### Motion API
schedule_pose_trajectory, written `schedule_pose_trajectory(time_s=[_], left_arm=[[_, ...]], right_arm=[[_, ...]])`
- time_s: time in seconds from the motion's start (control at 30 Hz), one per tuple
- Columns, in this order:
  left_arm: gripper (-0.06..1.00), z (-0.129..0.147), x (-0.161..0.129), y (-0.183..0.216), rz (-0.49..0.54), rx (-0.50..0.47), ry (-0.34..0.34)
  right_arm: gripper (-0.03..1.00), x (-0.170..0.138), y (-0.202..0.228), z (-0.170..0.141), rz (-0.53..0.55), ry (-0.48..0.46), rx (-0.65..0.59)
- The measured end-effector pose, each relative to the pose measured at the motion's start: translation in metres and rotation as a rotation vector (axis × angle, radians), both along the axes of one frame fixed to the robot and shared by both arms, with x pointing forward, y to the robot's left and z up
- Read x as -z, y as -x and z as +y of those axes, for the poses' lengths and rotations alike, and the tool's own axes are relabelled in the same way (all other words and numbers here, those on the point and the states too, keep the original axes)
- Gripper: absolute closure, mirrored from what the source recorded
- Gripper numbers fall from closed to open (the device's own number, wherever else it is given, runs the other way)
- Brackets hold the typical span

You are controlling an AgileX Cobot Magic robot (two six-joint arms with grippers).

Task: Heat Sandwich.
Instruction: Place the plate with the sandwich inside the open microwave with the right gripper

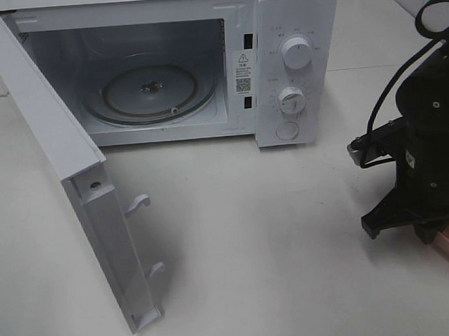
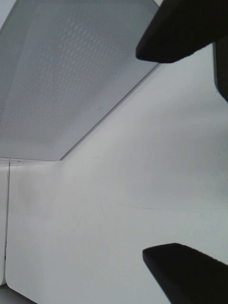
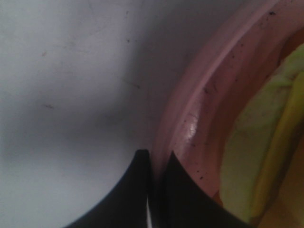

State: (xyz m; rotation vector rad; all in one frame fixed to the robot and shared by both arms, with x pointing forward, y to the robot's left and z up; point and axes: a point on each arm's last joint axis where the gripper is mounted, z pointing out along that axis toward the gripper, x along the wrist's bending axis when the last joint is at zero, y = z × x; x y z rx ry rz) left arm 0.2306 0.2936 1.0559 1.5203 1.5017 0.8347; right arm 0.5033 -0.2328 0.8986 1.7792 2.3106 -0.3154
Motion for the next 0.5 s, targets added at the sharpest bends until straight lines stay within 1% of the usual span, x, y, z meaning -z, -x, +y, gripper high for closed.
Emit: schedule_pose_trajectory(time_s=[0.4, 0.5], left_arm=[[-0.03, 0.000, 0.000, 0.000, 0.000, 0.000, 0.000], [-0.03, 0.000, 0.000, 0.000, 0.000, 0.000, 0.000]], right_arm=[[0.93, -0.001, 0.008, 0.013, 0.030, 0.041, -0.041], [0.93, -0.002, 0.011, 0.015, 0.047, 0.065, -0.055]])
